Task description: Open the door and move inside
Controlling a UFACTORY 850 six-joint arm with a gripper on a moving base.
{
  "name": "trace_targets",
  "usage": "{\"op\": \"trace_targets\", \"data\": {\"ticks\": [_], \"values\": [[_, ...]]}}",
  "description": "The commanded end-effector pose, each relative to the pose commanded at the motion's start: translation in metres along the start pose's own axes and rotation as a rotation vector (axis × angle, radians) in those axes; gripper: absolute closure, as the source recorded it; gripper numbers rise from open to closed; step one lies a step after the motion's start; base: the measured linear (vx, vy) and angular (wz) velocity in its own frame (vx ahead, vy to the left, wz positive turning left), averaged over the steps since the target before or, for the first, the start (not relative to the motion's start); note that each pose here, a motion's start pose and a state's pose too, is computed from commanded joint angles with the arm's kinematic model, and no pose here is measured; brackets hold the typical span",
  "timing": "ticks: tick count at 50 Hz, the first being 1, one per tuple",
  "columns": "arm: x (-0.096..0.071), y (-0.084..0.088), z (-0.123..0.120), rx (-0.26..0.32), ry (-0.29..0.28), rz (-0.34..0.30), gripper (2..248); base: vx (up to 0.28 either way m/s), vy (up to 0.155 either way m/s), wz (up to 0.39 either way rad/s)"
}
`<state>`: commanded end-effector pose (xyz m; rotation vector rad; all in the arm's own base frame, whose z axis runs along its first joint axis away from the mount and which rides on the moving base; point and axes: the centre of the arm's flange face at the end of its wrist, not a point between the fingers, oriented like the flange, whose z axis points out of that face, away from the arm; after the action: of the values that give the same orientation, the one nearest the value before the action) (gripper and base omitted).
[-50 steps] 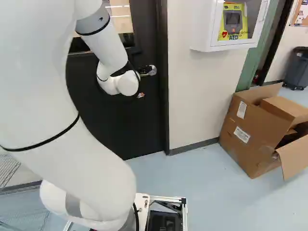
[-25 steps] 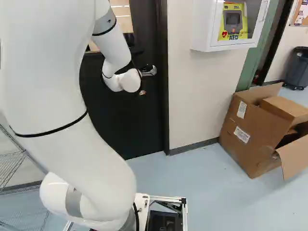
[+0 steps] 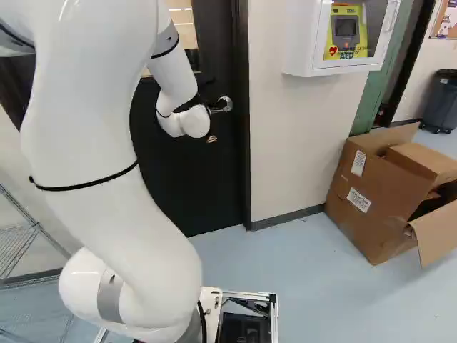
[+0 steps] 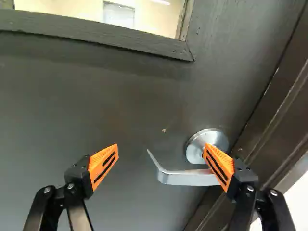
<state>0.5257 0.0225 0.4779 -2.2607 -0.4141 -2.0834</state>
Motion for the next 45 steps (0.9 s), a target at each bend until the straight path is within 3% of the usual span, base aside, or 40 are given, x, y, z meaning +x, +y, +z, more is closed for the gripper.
{"op": "trace_targets", "data": {"ticks": [45], "values": [[-0.048,-0.010,0.008,0.022,-0.092,0.018,3,0.000,0.000,0.000]]}}
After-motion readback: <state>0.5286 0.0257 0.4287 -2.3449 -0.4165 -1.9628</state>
